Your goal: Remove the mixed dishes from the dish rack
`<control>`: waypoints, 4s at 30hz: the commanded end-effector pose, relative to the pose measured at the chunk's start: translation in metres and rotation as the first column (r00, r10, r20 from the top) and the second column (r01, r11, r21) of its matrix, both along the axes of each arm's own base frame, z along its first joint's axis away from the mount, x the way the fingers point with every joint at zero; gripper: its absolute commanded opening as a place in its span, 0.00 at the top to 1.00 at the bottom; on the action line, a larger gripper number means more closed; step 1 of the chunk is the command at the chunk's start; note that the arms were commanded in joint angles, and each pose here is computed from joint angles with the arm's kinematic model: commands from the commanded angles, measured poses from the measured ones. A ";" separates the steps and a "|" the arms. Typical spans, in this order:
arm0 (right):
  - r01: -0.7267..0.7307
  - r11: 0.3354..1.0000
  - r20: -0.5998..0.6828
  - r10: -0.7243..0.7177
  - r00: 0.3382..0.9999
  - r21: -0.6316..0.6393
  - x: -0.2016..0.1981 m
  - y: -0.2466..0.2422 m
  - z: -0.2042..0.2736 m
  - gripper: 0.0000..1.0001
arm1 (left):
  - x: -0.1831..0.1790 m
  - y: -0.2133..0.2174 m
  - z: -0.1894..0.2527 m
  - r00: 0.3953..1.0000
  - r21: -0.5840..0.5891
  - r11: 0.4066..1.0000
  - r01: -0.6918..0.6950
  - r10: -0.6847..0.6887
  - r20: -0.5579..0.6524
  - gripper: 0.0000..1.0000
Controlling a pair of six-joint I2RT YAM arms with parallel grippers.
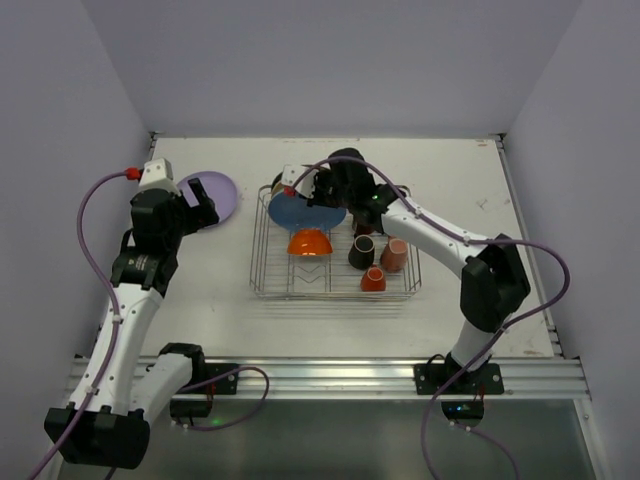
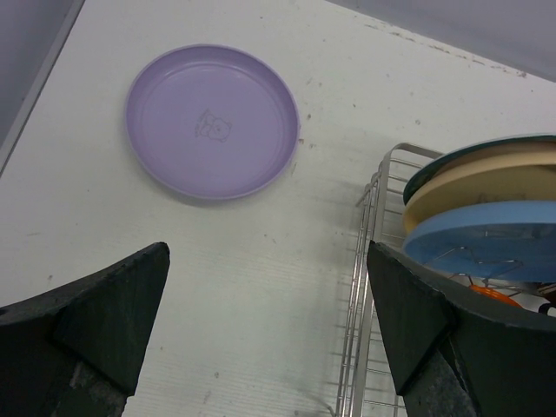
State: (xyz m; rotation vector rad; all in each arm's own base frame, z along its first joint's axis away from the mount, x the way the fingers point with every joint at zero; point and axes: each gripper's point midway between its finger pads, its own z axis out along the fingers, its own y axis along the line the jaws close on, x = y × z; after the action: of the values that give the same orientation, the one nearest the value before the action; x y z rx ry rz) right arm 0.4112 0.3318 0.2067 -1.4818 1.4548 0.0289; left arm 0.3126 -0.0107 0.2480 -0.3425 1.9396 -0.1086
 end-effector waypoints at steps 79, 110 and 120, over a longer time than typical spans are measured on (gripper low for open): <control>0.677 0.076 -0.675 -0.052 0.736 0.732 -0.077 -0.148 0.175 1.00 | 0.031 -0.249 0.143 0.520 -0.184 0.509 0.841 -0.665 0.536 0.33; 0.746 0.095 -0.724 -0.191 0.663 0.659 -0.079 -0.162 0.112 0.01 | 0.117 0.003 0.080 0.970 -0.374 0.917 -0.136 0.199 0.137 1.00; 0.712 0.166 -0.691 -0.170 0.703 0.683 -0.094 -0.164 0.099 0.01 | 0.145 0.111 -0.058 0.908 -0.454 0.792 -0.407 0.406 -0.106 1.00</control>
State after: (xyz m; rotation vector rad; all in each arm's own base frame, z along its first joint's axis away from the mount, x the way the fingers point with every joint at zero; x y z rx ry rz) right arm 0.3213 0.1655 0.2849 0.1465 1.8131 0.7829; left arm 0.4410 0.0977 0.2144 -1.0258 1.7907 -0.2211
